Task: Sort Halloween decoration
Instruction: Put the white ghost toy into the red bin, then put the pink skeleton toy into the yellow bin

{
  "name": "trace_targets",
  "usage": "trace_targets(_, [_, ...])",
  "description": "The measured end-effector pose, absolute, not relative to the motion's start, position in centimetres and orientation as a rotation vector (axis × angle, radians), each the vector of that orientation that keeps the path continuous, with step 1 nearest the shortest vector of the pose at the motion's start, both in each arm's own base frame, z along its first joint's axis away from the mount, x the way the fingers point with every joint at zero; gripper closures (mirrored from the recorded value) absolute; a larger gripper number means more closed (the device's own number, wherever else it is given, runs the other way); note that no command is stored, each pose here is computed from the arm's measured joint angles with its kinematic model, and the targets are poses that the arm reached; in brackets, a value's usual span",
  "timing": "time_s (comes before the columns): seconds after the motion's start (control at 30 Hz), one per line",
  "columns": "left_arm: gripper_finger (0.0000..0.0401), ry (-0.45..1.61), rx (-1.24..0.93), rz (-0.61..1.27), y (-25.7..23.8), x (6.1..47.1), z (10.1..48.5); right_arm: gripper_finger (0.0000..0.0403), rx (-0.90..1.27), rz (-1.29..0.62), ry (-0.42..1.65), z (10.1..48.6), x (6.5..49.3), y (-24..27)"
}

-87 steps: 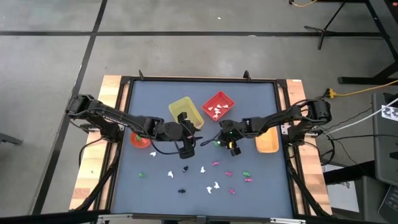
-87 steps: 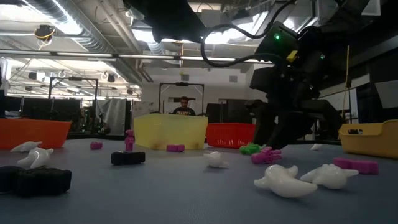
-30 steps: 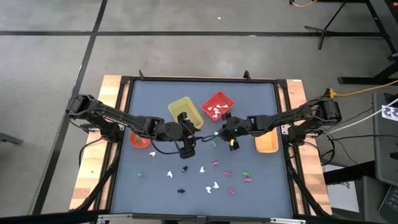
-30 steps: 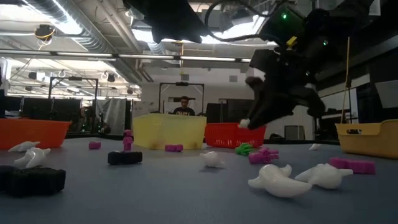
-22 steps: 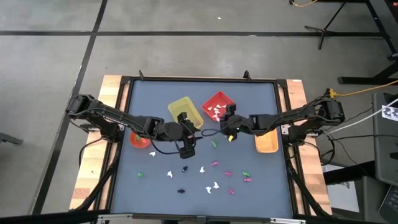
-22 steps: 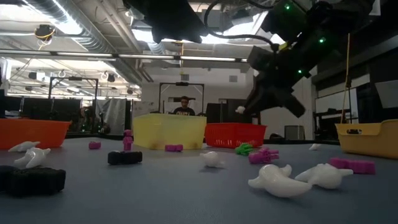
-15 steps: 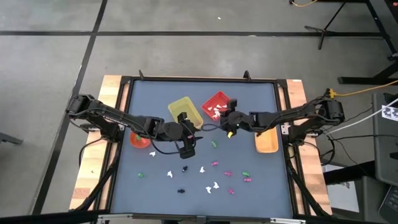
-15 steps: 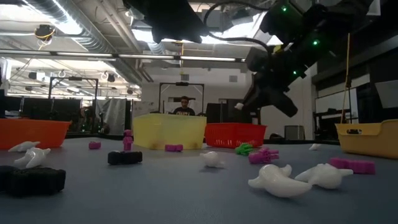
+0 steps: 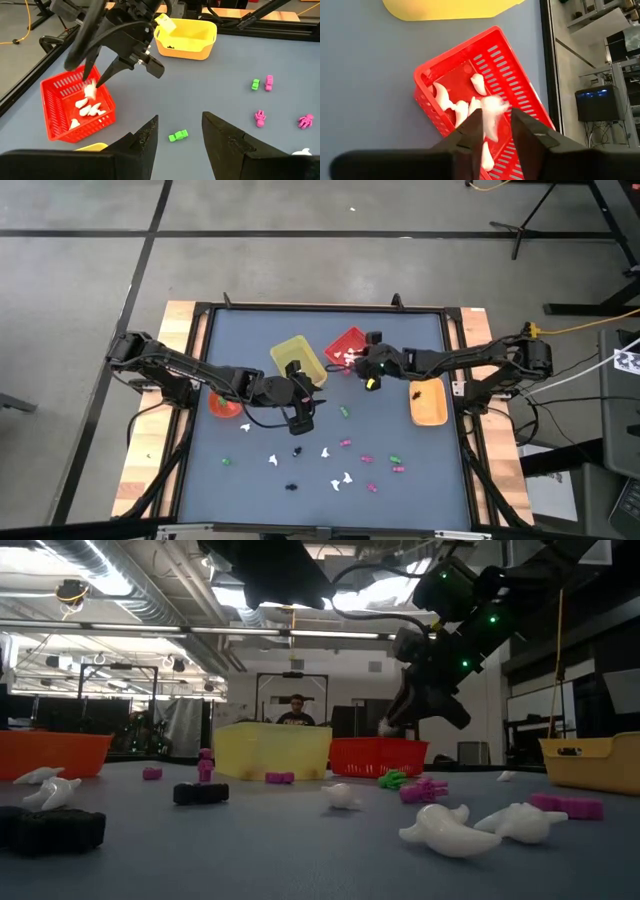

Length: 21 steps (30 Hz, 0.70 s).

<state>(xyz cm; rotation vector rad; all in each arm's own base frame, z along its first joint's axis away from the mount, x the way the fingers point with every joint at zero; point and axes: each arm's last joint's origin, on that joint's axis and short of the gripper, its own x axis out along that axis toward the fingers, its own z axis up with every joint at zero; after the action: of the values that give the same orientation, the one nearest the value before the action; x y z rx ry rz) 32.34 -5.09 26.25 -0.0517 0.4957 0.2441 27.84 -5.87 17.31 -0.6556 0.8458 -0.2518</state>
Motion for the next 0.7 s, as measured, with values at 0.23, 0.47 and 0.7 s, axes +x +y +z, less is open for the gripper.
trace_targets(0.23, [0.0264, 0.497, -0.051, 0.244, -5.10, 32.36, 26.21, 0.0228, -0.655, -0.260, 0.848, 17.32, 27.82, -5.99])
trace_targets(0.47, [0.0264, 0.501, -0.050, 0.244, -5.11, 32.43, 26.09, 0.0203, -0.654, -0.260, 0.848, 17.32, 27.82, -5.99])
trace_targets(0.7, [0.0264, 0.503, -0.049, 0.244, -5.11, 32.42, 26.07, 0.0203, -0.654, -0.259, 0.850, 17.30, 27.80, -5.98])
